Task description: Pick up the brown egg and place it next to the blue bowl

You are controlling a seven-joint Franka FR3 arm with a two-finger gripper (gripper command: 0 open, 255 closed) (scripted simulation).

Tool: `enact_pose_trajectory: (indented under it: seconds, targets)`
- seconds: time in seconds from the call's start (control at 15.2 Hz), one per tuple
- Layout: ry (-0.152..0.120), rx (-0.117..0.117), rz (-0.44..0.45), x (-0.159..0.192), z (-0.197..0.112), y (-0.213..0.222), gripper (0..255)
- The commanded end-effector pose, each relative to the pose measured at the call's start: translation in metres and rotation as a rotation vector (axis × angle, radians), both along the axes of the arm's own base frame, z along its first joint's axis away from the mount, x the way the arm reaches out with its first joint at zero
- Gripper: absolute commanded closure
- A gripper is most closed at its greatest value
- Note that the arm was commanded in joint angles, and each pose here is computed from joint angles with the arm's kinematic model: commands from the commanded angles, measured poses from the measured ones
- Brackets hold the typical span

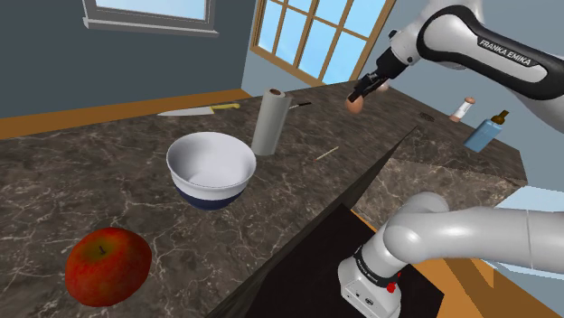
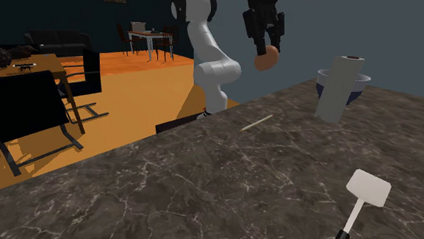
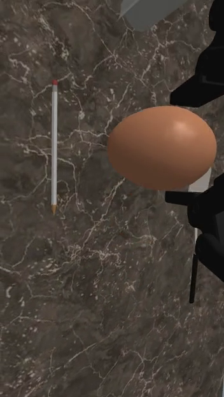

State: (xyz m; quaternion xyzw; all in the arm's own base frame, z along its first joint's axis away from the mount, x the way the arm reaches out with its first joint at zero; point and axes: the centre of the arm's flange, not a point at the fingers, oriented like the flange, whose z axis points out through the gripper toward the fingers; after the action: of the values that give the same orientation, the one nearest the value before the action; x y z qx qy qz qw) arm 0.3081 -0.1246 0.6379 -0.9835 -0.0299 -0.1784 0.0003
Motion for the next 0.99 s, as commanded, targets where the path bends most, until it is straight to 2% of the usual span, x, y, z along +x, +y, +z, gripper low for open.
enact_pose_trajectory:
  seconds: [0.0,0.92]
  targets:
    - [0.000,0.000,-0.002,-0.006,0.001,0.028,255]
    - [0.000,0.000,-0.002,-0.032,0.001,0.211,255]
